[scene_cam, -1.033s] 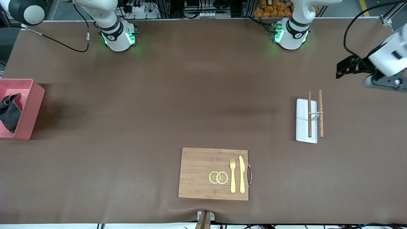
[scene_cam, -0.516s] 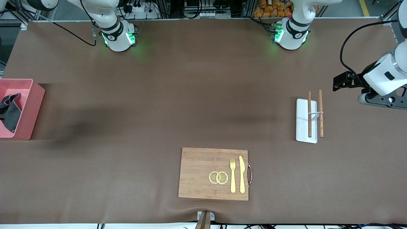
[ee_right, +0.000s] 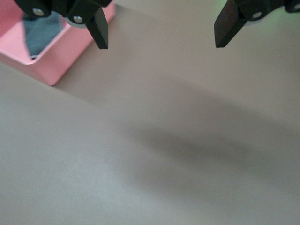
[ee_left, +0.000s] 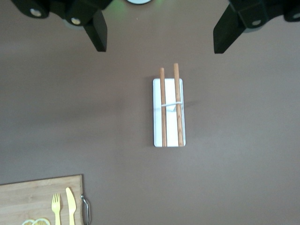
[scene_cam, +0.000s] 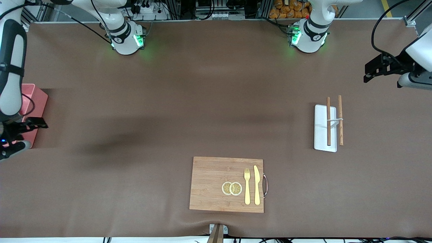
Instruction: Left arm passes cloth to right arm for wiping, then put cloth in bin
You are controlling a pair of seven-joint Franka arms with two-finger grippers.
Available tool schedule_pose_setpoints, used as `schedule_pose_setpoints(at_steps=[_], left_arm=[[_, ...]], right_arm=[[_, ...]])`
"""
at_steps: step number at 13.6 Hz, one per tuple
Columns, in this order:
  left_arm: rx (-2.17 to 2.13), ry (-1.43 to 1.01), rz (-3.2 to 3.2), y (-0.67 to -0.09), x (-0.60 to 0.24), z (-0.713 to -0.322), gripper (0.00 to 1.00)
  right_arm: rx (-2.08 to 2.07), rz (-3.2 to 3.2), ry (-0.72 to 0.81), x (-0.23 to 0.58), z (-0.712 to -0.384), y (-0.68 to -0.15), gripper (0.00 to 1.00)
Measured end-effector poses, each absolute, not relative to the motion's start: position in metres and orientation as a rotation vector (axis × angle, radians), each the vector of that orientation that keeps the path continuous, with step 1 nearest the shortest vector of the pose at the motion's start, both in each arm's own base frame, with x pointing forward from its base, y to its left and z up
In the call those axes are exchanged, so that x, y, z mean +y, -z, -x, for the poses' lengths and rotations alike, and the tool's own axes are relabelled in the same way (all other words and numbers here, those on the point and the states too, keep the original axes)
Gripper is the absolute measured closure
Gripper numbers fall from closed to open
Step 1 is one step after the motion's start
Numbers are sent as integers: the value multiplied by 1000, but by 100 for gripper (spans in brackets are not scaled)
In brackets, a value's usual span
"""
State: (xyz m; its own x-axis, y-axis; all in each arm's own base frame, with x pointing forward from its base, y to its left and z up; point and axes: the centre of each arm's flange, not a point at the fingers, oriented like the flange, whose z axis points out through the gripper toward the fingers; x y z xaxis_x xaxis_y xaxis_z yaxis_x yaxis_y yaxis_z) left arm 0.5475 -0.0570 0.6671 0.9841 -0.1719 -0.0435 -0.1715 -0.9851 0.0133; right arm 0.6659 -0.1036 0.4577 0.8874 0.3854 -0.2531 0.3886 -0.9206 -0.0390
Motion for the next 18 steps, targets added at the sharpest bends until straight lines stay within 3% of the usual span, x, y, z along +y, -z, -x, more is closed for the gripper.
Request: schedule_pose_setpoints(at_steps=[7, 13, 18], left_arm=[[-208, 84, -3129, -674, -58, -539, 0], [-191, 92, -3130, -671, -44, -541, 0], [-201, 109, -3128, -664, -48, -544, 0]], right_arm=[[109, -3111, 371, 11, -623, -557, 0], [214, -3137, 285, -22, -592, -603, 0], [121, -3153, 175, -41, -552, -605, 0]])
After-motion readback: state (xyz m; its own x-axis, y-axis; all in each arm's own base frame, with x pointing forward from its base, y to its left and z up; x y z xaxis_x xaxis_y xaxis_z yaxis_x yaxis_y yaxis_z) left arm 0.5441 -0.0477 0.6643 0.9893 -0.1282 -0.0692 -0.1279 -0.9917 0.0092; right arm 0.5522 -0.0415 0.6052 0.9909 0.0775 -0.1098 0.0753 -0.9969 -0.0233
